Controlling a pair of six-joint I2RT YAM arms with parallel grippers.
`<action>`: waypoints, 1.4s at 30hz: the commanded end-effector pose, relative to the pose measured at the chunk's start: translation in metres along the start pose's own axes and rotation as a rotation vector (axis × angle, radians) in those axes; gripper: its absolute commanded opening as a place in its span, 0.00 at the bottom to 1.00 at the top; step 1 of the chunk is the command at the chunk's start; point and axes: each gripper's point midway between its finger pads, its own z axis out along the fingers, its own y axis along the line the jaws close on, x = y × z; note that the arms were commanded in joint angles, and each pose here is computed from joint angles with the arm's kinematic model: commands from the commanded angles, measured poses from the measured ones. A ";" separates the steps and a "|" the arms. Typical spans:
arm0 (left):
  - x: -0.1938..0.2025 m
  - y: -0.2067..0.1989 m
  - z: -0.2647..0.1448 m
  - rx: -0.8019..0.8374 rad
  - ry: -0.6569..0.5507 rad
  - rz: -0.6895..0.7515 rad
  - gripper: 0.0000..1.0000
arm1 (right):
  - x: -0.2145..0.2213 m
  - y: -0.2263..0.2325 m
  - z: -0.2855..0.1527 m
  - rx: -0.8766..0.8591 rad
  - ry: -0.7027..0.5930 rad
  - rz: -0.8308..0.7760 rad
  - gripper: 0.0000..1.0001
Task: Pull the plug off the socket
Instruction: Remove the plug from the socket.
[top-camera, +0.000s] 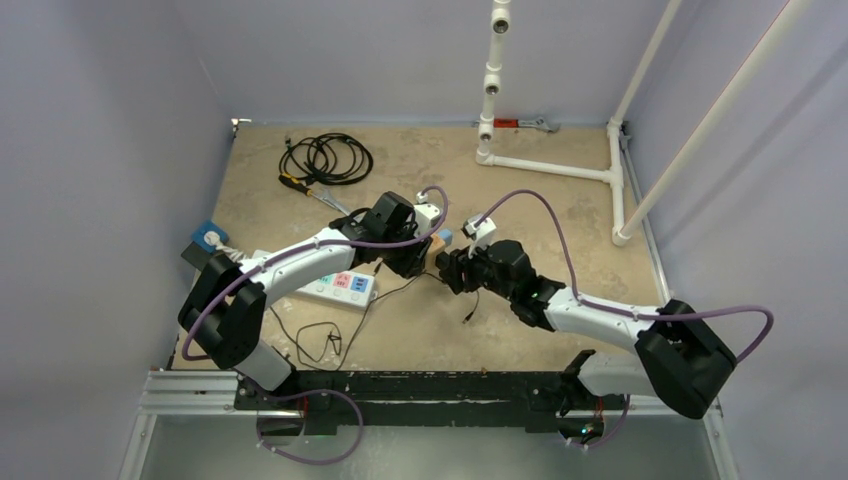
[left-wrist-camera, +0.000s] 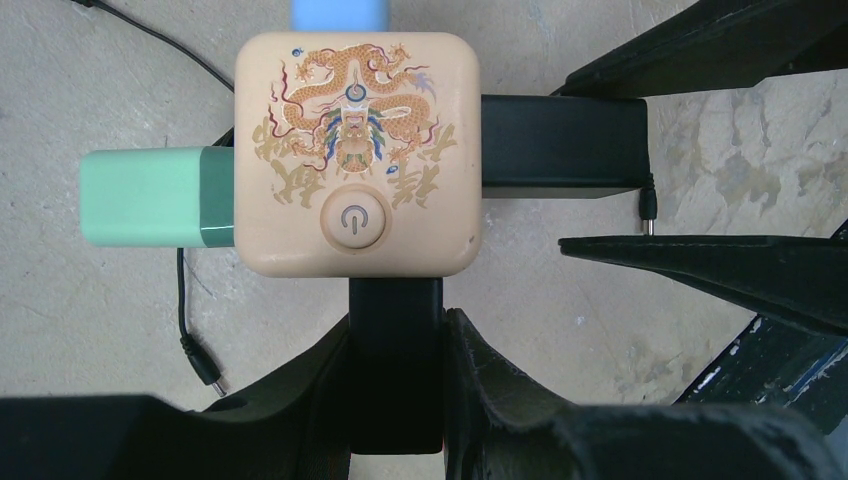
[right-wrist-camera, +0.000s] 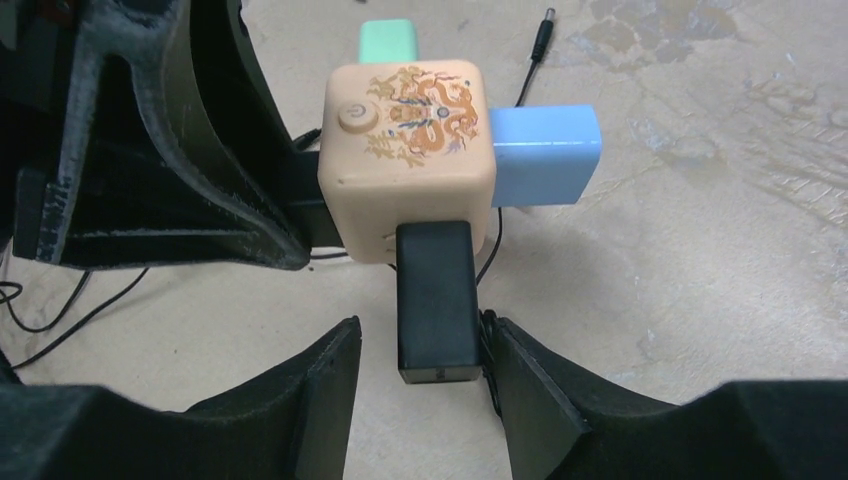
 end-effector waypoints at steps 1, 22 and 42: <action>-0.037 -0.008 -0.014 0.035 -0.119 0.048 0.00 | -0.039 0.004 0.005 0.024 -0.117 -0.021 0.53; -0.040 -0.016 -0.017 0.076 -0.144 0.044 0.00 | -0.032 0.005 0.014 0.038 -0.099 -0.030 0.14; -0.100 -0.010 -0.068 -0.059 -0.501 -0.112 0.73 | -0.052 0.008 -0.010 0.031 -0.173 -0.034 0.00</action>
